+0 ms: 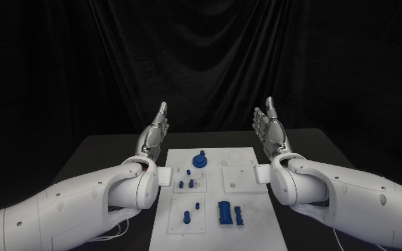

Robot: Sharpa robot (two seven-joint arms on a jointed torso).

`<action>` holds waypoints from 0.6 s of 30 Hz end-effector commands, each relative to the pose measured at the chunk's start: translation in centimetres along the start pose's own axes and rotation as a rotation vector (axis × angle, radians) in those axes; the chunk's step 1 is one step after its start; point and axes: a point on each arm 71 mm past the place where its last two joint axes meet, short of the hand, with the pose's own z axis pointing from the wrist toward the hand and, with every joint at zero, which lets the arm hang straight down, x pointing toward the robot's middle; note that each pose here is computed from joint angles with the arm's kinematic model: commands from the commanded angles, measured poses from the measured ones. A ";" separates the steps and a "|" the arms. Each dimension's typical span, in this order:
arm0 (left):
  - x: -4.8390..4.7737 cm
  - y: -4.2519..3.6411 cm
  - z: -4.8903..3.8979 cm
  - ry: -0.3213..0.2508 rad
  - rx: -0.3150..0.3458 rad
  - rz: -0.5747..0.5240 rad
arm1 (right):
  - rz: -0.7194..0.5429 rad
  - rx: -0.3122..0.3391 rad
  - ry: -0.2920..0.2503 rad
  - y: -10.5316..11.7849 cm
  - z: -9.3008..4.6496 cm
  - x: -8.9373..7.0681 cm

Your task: Assemble the parts on the task board

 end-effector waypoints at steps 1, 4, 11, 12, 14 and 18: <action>-0.36 0.28 -0.09 -0.074 -0.041 0.009 | 0.008 0.005 -0.057 -0.1 0.0 -0.4; -0.36 0.28 -0.09 -0.074 -0.041 0.009 | 0.008 0.005 -0.057 -0.1 0.0 -0.4; -0.36 0.28 -0.09 -0.074 -0.041 0.009 | 0.008 0.005 -0.057 -0.1 0.0 -0.4; -0.36 0.28 -0.09 -0.074 -0.041 0.009 | 0.008 0.005 -0.057 -0.1 0.0 -0.4; -0.36 0.28 -0.09 -0.074 -0.041 0.009 | 0.008 0.005 -0.057 -0.1 0.0 -0.4; -0.36 0.28 -0.09 -0.074 -0.041 0.009 | 0.008 0.005 -0.057 -0.1 0.0 -0.4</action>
